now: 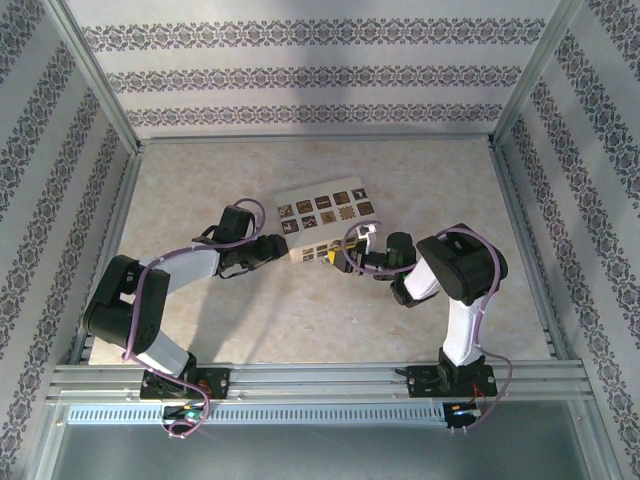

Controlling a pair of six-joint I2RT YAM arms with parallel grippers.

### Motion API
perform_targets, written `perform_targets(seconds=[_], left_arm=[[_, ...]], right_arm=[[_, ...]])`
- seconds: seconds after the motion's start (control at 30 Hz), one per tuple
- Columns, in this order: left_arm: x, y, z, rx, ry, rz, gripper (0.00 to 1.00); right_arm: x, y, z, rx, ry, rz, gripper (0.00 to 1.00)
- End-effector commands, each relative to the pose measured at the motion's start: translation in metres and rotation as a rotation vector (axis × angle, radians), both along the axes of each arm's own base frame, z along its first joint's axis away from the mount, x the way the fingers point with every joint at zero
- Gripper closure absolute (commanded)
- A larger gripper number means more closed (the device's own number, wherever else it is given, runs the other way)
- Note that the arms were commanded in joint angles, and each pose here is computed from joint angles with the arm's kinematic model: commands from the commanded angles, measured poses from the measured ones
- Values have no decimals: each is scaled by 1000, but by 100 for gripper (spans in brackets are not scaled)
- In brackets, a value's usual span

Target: Unlock the padlock with the key

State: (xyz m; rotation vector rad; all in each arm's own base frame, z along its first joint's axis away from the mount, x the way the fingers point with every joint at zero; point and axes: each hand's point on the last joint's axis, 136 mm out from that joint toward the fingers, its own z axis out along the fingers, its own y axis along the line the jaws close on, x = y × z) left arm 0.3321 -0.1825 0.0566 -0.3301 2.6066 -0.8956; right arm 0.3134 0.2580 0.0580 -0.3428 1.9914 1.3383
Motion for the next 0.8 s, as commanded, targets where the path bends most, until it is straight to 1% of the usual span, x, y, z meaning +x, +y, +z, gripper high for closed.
perform_targets(seconds=[0.0,0.2,0.27,0.43,0.5,0.77], left_arm=[[-1,-5,0,17,3,-27,39],[0,-4,0,20,3,-26,39],[-1,-4,-1,20,6,-25,39],[-1,-3,-2,24,6,-23,39],[-1,-3,-3,26,7,-24,39],[-2,-1,-7,33,12,-20,39]], right_arm=[[7,-1,3,14,-9,-10,64],[5,-2,3,10,-12,-14,73],[6,-2,3,13,-6,-20,80],[12,-5,3,26,21,-65,93],[14,-7,-1,22,43,-90,100],[15,-13,2,47,53,-136,100]])
